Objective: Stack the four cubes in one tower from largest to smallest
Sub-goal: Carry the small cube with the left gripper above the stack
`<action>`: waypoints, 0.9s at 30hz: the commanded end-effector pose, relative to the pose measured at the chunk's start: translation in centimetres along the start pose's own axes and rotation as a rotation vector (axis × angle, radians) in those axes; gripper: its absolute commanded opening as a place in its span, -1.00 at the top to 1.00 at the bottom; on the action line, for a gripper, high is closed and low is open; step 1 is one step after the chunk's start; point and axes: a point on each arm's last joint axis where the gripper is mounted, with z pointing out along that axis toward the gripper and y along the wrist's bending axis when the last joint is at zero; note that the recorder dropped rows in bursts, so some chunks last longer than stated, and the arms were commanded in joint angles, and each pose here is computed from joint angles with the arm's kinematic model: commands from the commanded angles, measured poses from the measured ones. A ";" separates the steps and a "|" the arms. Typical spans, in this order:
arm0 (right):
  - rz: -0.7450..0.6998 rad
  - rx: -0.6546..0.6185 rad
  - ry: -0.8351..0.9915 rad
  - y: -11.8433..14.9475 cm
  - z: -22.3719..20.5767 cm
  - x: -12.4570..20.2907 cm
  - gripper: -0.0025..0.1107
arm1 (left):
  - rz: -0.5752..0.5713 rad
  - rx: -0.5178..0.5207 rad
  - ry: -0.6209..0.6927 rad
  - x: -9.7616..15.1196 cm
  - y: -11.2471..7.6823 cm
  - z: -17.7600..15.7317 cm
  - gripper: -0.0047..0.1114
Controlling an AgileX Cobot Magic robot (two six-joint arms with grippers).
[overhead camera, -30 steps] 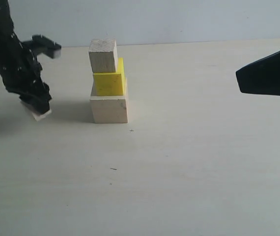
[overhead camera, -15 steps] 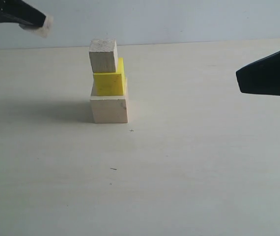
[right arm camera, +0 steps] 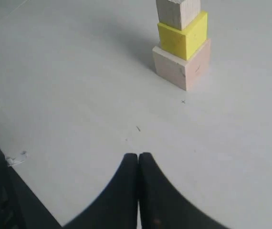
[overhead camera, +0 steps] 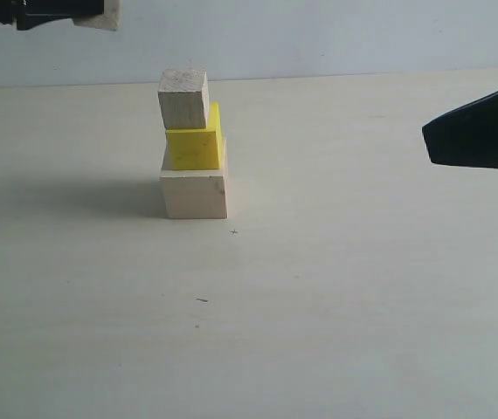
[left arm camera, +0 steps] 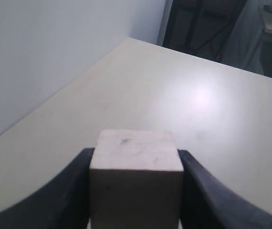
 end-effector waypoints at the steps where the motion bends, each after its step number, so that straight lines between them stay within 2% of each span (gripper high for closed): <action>1: -0.019 0.019 -0.034 -0.2 -0.2 -0.1 0.96 | 0.025 0.057 -0.051 0.1 -0.6 2.5 0.92; 6: -0.019 0.019 -0.038 -0.2 -0.2 -0.2 0.96 | 0.051 0.088 -0.087 0.8 -0.6 4.4 0.92; 13: -0.027 0.020 -0.038 -0.2 -0.2 -0.2 0.96 | 0.086 0.091 -0.092 2.0 0.1 5.1 0.92; 21: -0.026 0.023 -0.058 -0.2 -0.2 -0.4 0.96 | 0.131 0.059 -0.167 1.6 0.6 5.3 0.92; 27: -0.026 0.024 -0.060 -0.2 -0.2 -0.4 0.96 | 0.103 0.063 -0.161 2.3 2.5 6.3 0.92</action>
